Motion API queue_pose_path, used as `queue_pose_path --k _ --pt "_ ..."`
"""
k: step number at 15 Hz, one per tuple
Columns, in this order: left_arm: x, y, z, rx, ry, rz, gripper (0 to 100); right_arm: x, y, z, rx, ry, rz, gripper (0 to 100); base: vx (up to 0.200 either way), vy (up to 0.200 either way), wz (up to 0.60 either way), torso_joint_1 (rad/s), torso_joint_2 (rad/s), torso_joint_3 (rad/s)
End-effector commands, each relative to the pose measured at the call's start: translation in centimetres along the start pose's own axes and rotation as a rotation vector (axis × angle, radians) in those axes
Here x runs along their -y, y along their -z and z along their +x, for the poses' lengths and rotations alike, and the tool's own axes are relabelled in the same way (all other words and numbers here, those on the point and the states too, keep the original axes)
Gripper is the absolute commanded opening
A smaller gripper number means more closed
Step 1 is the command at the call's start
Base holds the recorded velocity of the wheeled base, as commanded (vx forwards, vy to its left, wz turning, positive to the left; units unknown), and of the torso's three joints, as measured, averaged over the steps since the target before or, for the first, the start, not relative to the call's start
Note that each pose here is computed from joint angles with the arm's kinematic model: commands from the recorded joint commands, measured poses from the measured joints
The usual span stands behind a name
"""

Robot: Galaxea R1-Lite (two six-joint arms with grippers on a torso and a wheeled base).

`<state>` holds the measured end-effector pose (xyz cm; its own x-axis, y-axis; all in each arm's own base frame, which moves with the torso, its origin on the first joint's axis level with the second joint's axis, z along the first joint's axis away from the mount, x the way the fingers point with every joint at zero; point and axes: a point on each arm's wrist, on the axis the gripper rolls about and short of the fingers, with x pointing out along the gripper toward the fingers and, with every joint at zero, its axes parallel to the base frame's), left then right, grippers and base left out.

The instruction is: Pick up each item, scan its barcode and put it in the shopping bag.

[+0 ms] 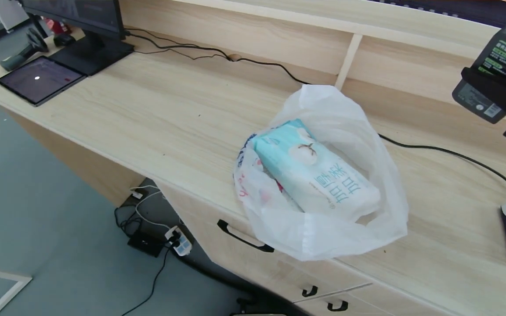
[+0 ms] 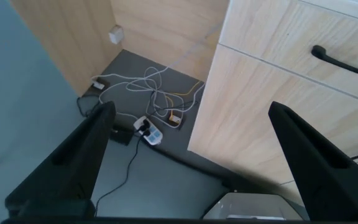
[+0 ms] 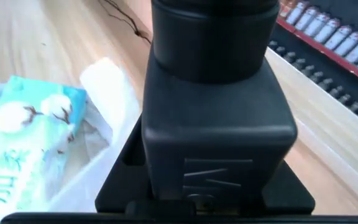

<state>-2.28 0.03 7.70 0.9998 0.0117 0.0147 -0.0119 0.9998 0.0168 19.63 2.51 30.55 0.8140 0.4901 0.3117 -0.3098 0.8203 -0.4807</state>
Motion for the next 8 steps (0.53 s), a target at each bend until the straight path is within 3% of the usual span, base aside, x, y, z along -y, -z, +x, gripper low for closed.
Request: queue_pose_path --k 1,4,8 --pt "0.0 0.0 0.0 0.001 -0.001 0.000 100 -0.5 0.1 0.5 0.004 -0.029 0.089 0 0.000 0.000 0.00 0.000 0.00 0.000" --pt "0.0 0.0 0.0 0.001 -0.001 0.000 100 -2.1 0.4 2.3 0.012 -0.104 0.231 0 0.000 0.000 0.00 0.000 0.00 0.000" --pt "0.0 0.0 0.0 0.001 -0.001 0.000 100 -4.8 1.9 4.2 -0.029 -0.186 0.280 0 0.000 0.000 0.00 0.000 0.00 0.000"
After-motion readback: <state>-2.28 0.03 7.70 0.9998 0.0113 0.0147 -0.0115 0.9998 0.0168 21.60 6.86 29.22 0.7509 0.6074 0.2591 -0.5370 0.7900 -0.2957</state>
